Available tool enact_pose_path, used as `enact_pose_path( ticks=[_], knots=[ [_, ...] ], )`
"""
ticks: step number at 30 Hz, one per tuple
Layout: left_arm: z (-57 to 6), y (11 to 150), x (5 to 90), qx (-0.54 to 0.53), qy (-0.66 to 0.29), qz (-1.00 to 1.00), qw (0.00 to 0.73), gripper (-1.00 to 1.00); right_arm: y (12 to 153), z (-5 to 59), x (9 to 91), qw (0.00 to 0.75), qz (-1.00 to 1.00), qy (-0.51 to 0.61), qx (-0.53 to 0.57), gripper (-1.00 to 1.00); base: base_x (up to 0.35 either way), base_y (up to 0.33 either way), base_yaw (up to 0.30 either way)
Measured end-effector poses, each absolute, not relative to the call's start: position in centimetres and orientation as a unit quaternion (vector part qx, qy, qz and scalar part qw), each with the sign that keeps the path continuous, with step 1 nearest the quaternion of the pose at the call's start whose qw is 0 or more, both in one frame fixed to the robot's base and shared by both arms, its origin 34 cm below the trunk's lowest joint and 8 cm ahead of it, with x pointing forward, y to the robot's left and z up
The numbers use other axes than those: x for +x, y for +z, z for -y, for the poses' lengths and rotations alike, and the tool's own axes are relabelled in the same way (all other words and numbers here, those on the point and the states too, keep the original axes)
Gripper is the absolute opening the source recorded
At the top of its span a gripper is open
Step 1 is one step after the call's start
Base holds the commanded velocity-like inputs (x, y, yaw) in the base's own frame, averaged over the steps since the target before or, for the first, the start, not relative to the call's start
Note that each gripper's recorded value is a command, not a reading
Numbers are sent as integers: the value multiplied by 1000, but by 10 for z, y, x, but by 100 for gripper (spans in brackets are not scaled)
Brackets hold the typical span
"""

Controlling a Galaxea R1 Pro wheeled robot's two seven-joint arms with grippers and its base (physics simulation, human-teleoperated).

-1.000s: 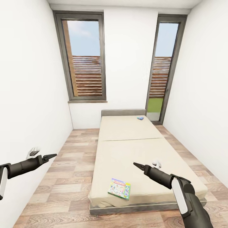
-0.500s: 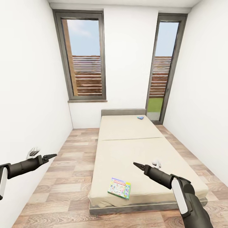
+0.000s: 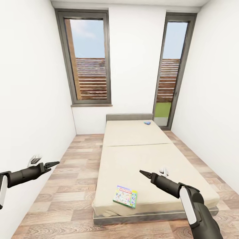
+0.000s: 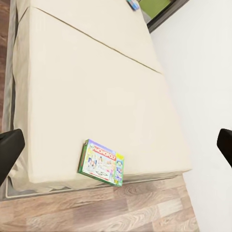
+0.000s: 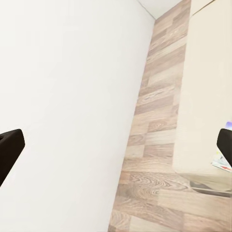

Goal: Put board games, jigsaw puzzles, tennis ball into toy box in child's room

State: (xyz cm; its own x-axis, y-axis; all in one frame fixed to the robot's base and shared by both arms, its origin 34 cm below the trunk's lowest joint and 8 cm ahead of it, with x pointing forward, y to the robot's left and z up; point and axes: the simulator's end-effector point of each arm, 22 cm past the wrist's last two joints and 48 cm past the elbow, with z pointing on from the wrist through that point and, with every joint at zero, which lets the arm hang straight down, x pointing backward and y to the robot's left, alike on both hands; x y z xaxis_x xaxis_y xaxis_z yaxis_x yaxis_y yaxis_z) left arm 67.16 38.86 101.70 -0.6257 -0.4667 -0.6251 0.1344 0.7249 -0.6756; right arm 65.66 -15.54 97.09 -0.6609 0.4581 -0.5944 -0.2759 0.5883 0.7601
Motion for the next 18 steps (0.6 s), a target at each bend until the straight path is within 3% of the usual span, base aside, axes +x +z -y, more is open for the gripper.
enact_pose_path(
  ticks=[18],
  knots=[
    [-388, 994, 674, -100, -358, -828, 420, 100, 919, 153, 657, 375, -797, 463, 101, 100, 0, 0, 0]
  ],
)
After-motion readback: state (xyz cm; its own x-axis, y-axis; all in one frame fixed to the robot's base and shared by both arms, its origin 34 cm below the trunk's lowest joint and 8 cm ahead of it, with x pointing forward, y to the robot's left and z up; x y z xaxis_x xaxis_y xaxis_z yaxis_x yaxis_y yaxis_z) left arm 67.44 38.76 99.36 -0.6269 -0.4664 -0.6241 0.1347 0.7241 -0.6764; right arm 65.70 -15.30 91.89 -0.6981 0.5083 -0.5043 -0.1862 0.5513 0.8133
